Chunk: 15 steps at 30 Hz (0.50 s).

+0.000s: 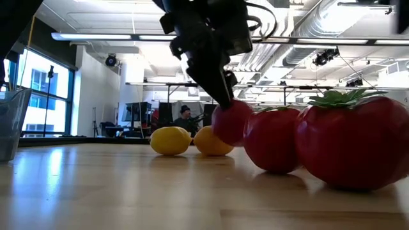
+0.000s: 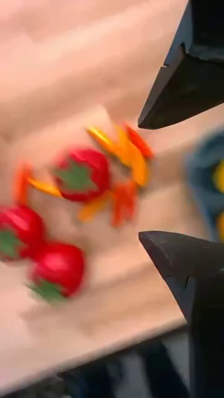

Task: Sort produce into baskets
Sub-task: Put the tomato into the white bin

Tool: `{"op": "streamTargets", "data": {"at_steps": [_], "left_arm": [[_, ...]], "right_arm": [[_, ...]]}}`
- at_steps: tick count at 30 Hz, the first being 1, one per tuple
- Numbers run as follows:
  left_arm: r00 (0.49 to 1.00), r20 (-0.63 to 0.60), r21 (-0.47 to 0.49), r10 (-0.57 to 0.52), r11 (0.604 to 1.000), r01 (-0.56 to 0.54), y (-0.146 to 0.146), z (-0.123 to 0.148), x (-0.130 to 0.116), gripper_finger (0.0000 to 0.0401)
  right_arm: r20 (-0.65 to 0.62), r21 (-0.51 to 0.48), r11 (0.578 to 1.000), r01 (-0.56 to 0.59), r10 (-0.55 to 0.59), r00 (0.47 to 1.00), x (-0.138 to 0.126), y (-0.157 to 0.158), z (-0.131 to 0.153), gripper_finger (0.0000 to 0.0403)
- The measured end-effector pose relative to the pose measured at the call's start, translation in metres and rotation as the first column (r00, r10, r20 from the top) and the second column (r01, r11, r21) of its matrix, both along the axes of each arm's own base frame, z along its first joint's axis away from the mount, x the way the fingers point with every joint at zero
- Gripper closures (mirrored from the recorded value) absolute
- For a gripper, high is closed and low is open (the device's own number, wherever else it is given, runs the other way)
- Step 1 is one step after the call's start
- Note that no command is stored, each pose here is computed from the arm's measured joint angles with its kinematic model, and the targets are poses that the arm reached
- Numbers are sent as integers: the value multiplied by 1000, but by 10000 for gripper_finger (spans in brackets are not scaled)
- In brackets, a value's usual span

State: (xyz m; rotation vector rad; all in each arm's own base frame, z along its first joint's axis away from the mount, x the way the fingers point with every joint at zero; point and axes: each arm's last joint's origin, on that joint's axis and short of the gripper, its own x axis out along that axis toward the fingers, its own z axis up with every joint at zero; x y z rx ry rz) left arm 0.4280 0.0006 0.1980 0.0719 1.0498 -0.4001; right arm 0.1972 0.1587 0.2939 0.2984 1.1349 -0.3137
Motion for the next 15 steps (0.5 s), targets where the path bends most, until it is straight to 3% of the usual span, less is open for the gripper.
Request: {"op": "streamTargets", "data": {"at_steps": [4,7,12,15], "left_arm": [[999,15,-175,42,984,-39,17,14,-3,217],[997,13,-343,78,937,-69,33,25,-6,217],[986,55,-603,157,792,-93,63,54,-8,217],[975,77,-702,208,705,-95,80,70,-7,217]], "right_arm": [[162,-129,989,72,-51,985,9,-7,3,130],[252,-235,971,50,11,968,14,-6,7,130],[289,-393,919,4,120,950,25,-13,12,130],[292,-416,909,14,119,949,36,-24,14,130]]}}
